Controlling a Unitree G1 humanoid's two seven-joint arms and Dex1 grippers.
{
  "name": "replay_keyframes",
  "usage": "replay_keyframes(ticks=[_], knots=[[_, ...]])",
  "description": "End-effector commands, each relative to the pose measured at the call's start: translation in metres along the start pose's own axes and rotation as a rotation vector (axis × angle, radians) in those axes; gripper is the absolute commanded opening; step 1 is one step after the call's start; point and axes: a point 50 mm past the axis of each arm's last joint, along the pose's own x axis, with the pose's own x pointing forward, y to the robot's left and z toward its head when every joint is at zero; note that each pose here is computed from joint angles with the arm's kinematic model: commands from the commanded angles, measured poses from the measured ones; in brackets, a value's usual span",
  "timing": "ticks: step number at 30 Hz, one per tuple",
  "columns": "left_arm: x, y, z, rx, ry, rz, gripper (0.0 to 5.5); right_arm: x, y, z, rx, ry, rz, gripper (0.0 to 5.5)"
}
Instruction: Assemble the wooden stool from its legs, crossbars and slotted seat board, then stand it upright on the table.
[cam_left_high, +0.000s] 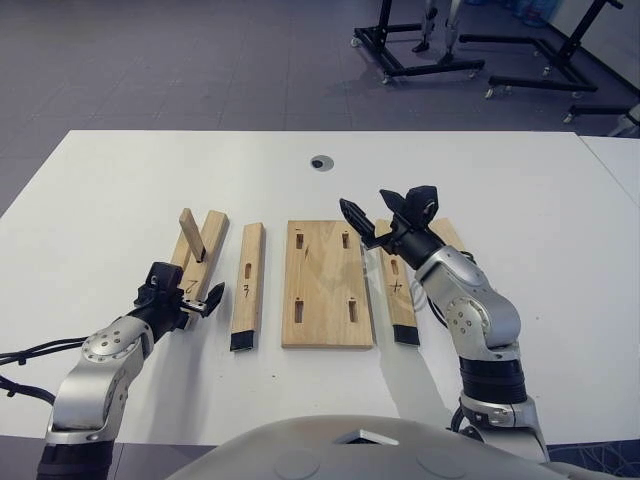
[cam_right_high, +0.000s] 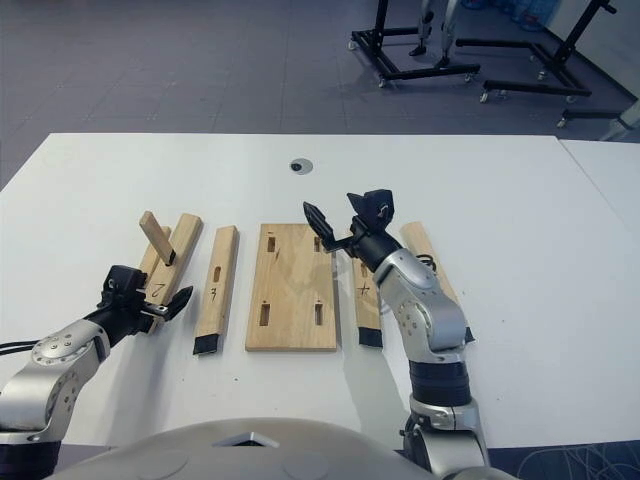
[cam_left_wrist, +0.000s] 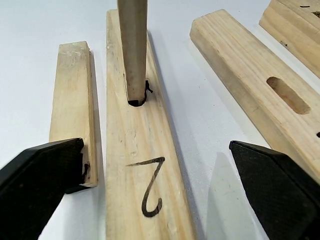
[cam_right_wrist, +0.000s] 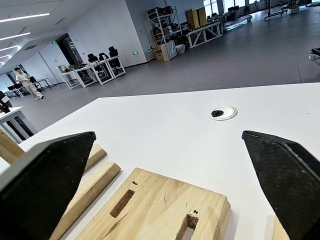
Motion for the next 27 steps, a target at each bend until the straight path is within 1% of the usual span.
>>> replay_keyframes(ticks=[1,9,19,27], knots=[[0.0,-0.002,0.003,0.021,0.024,0.0,5.36,0.0,0.0,0.004,0.001,-0.006,-0.001,5.4],[-0.008,-0.01,0.018,0.002,0.008,-0.025,5.36,-0.002,0.0,0.003,0.007,-0.011,-0.017,5.4],[-0.003,-0.011,0.01,-0.058,0.052,0.027,5.36,-0.002,0.001,0.002,0.008,-0.004,-0.012,5.4],[0.002,-0.013,0.009,0.021,0.144,0.029,5.36,0.0,0.002,0.001,0.007,-0.003,-0.004,5.4]])
